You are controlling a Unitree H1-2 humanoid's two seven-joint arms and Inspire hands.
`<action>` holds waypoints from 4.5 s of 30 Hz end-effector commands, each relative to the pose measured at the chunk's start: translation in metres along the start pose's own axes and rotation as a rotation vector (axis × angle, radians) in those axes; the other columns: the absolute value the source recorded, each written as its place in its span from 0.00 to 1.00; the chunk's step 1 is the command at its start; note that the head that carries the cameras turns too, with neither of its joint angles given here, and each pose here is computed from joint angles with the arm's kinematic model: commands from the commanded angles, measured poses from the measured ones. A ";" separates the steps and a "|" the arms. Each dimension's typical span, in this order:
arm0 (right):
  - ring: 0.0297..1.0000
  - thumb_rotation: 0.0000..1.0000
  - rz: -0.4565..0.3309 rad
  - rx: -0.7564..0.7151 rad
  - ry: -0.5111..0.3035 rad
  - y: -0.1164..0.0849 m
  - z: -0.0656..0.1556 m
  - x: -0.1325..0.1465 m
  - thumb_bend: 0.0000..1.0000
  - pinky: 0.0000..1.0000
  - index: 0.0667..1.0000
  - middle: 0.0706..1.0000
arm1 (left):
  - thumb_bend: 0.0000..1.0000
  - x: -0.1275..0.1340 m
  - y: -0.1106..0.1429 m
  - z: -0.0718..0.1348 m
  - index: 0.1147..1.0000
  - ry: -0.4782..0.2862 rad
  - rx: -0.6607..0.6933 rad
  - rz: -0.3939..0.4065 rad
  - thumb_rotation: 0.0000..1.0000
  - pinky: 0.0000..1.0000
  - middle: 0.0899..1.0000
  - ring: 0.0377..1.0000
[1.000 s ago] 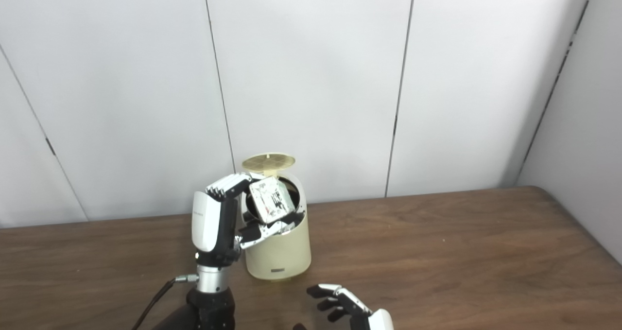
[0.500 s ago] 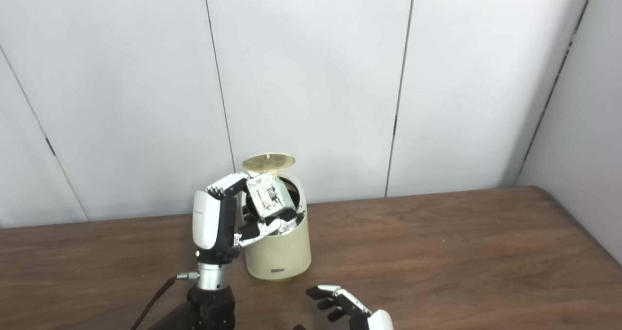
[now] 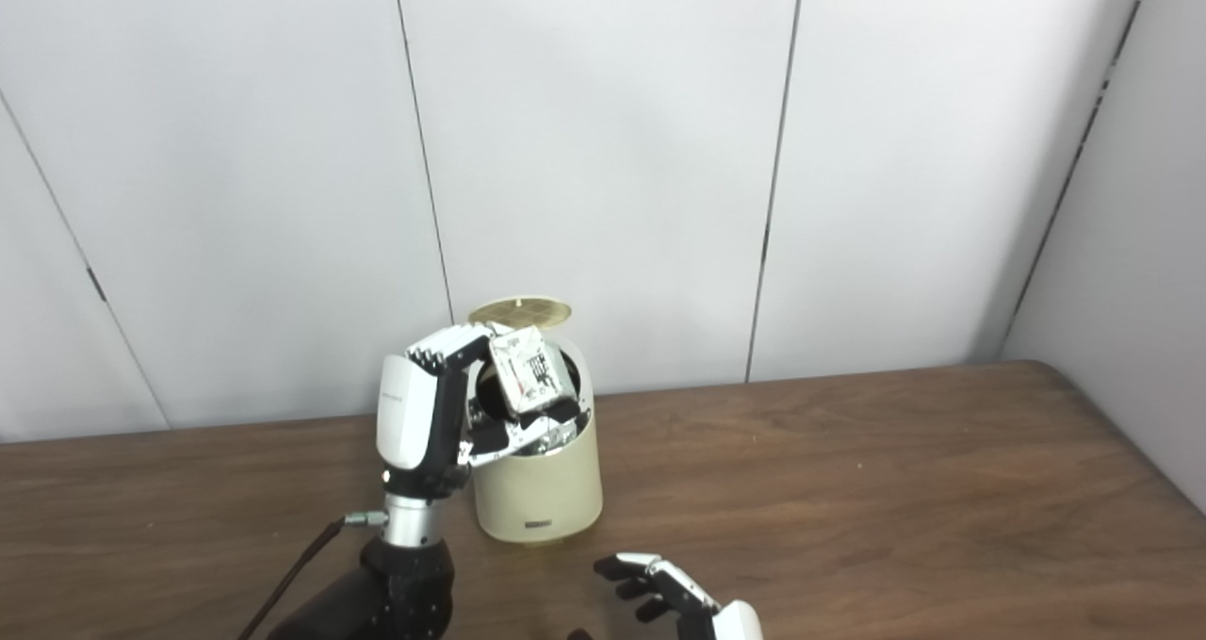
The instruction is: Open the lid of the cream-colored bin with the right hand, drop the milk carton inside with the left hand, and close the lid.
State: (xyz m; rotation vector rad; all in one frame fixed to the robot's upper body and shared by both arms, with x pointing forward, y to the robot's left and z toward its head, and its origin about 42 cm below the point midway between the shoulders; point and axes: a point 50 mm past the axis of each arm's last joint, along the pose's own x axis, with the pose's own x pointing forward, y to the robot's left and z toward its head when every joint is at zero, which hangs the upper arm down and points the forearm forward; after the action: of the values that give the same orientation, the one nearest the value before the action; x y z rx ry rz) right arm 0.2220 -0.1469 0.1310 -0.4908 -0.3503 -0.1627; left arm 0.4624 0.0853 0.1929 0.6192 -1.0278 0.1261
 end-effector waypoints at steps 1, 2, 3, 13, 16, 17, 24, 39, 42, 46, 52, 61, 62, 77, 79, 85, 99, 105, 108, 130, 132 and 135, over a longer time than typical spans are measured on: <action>0.61 0.21 0.000 0.059 -0.009 0.014 0.015 -0.005 0.28 0.51 0.61 0.63 | 0.50 0.033 0.009 -0.001 0.44 -0.059 0.028 0.049 0.00 0.42 0.41 0.42; 0.61 0.22 0.001 0.057 -0.010 0.014 0.015 -0.005 0.28 0.51 0.61 0.63 | 0.50 0.033 0.010 -0.002 0.44 -0.060 0.030 0.049 0.00 0.42 0.41 0.42; 0.61 0.22 0.002 0.055 -0.008 0.014 0.015 -0.005 0.28 0.51 0.61 0.63 | 0.50 0.034 0.010 -0.002 0.44 -0.061 0.033 0.050 0.00 0.42 0.41 0.42; 0.63 0.22 0.010 0.058 -0.004 0.017 0.015 -0.005 0.28 0.54 0.61 0.63 | 0.50 0.046 0.021 -0.009 0.46 -0.109 0.071 0.047 0.00 0.42 0.39 0.43; 0.63 0.22 0.010 0.053 -0.002 0.017 0.015 -0.004 0.28 0.53 0.61 0.63 | 0.50 0.048 0.024 -0.012 0.46 -0.114 0.083 0.041 0.00 0.43 0.40 0.42; 0.63 0.22 0.009 0.053 -0.003 0.017 0.014 -0.004 0.28 0.53 0.61 0.63 | 0.50 0.047 0.024 -0.013 0.46 -0.113 0.086 0.039 0.00 0.43 0.41 0.41; 0.62 0.19 0.011 0.057 -0.010 0.016 0.012 -0.005 0.28 0.52 0.61 0.63 | 0.50 0.038 0.022 -0.016 0.46 -0.074 0.083 0.033 0.00 0.42 0.41 0.41; 0.63 0.22 0.012 0.052 -0.003 0.016 0.015 -0.005 0.29 0.53 0.62 0.63 | 0.50 0.029 0.020 -0.018 0.44 -0.044 0.077 0.011 0.00 0.42 0.42 0.41; 0.63 0.23 0.009 0.056 -0.002 0.017 0.015 -0.005 0.28 0.53 0.62 0.63 | 0.50 0.028 0.019 -0.020 0.45 -0.037 0.079 -0.023 0.00 0.42 0.42 0.42; 0.62 0.22 0.009 0.053 -0.002 0.017 0.015 -0.005 0.28 0.52 0.61 0.63 | 0.90 0.022 0.018 -0.025 0.51 -0.008 0.085 -0.098 0.22 0.40 0.45 0.45; 0.63 0.21 0.012 0.046 -0.011 0.016 0.013 -0.005 0.28 0.53 0.61 0.64 | 1.00 0.014 0.019 -0.028 0.63 0.052 0.065 -0.153 0.57 0.46 0.57 0.54; 0.62 0.23 0.015 0.061 -0.008 0.016 0.012 -0.005 0.28 0.52 0.61 0.63 | 1.00 0.015 0.022 -0.030 0.67 0.039 0.087 -0.150 0.55 0.51 0.61 0.58; 0.62 0.23 0.015 0.060 -0.008 0.016 0.012 -0.005 0.28 0.52 0.61 0.63 | 1.00 0.015 0.022 -0.031 0.67 0.037 0.089 -0.149 0.54 0.51 0.61 0.58; 0.59 0.19 0.002 0.051 -0.022 0.016 0.012 -0.005 0.29 0.49 0.61 0.62 | 1.00 0.011 0.026 -0.028 0.60 0.061 0.053 -0.129 0.53 0.48 0.56 0.53; 0.57 0.19 -0.016 0.057 -0.028 0.015 0.011 -0.004 0.28 0.46 0.60 0.62 | 0.86 0.008 0.033 -0.025 0.52 0.064 0.019 -0.090 0.62 0.45 0.51 0.50; 0.58 0.22 -0.100 0.113 -0.078 0.003 0.021 0.008 0.26 0.47 0.58 0.59 | 0.39 -0.010 0.072 0.005 0.40 0.081 -0.205 -0.016 0.61 0.38 0.42 0.41; 0.61 0.53 -0.179 0.095 -0.365 -0.063 0.067 0.096 0.33 0.49 0.58 0.60 | 0.35 -0.078 0.143 0.050 0.52 0.320 -0.478 0.002 0.51 0.43 0.50 0.47; 0.60 0.56 -0.156 -0.020 -0.520 -0.094 0.087 0.132 0.33 0.50 0.59 0.60 | 0.30 -0.103 0.150 0.060 0.60 0.451 -0.453 -0.013 0.60 0.52 0.57 0.55; 0.62 0.59 -0.118 -0.082 -0.550 -0.107 0.093 0.150 0.33 0.51 0.61 0.62 | 0.29 -0.102 0.146 0.060 0.64 0.494 -0.438 -0.036 0.67 0.55 0.60 0.58; 0.91 0.84 0.259 -0.524 -0.417 -0.098 0.143 0.240 0.66 0.82 0.81 0.84 | 0.33 -0.095 0.120 0.048 0.68 0.630 -0.413 -0.129 0.76 0.64 0.69 0.68; 0.92 0.81 0.278 -0.532 -0.389 -0.095 0.141 0.246 0.66 0.85 0.81 0.85 | 0.32 -0.095 0.118 0.049 0.68 0.626 -0.402 -0.124 0.76 0.63 0.68 0.68; 0.91 0.82 0.282 -0.538 -0.381 -0.087 0.141 0.257 0.66 0.83 0.81 0.84 | 0.33 -0.093 0.119 0.050 0.67 0.635 -0.379 -0.111 0.77 0.62 0.68 0.68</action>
State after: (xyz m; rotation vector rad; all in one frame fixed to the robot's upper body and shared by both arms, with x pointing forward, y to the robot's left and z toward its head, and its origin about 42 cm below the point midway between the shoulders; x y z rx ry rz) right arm 0.3961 -0.1771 0.3518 -1.0943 -0.5191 0.1644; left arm 0.3243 0.1764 0.1654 0.2496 -0.3094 0.0073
